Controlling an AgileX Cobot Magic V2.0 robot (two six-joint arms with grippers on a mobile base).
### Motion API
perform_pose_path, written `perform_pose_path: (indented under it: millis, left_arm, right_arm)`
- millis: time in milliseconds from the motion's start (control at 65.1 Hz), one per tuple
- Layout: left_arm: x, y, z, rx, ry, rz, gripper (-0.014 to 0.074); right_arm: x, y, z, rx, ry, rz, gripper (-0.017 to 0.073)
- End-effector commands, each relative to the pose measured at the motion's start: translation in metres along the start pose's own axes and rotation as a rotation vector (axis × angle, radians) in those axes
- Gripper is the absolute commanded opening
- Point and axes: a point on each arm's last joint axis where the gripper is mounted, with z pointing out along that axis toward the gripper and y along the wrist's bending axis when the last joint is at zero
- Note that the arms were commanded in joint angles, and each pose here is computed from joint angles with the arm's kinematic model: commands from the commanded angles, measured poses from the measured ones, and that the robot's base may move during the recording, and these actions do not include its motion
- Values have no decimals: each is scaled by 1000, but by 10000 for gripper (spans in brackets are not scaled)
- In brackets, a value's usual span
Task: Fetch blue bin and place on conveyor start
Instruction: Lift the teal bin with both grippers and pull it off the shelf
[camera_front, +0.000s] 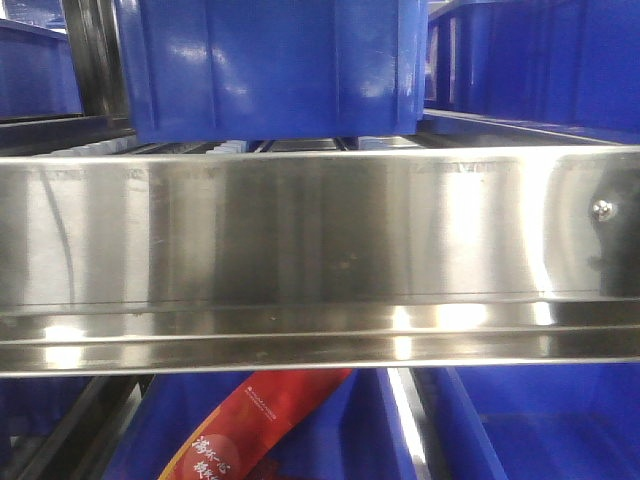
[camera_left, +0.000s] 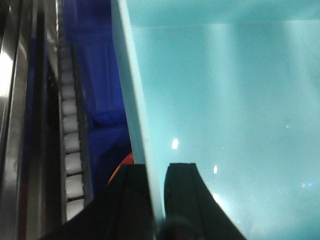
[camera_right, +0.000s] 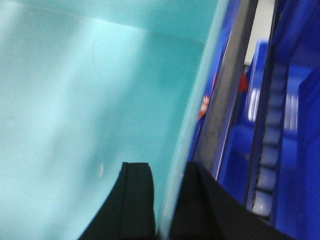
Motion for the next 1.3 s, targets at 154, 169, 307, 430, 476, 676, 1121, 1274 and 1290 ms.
perform_pose_path:
  millis: [154,169,307,430,476,676,1121,1274,1290]
  left_arm:
    - [-6,-2,-8,19,-63,12,-111]
    - [-6,-2,-8,19,-63,12,-111]
    - [-6,-2,-8,19,-67,12,-111]
    - [-6,-2,-8,20,-69,12,-111]
    - [-6,-1,-8,4,-71,21,-111]
    - [-6,-1,-8,2,-71,23,-111]
    - [-6,-1,-8,2,-71,23,-111]
    - [-6,-1,-8,2,-71,23,-111]
    - [-6,-1,-8,2,-71,23,-111]
  right_arm:
    - [-8,2,-25,12,-124,-39,-153]
    - [-8,2,-25,12,-124,-39,-153]
    - [-8,2,-25,12,-124,-39,-153]
    - [-8,2,-25,12,-124,-39,-153]
    - [-8,2,-25,12,-124,-39,-153]
    - [-8,2,-25,12,-124,-39,-153]
    - [-8,2,-25,12,-124,-39,-153]
    - [-8,2,-25,12,-124,-39,-153]
    - [-8,2,-25,12,-124,-39,-153]
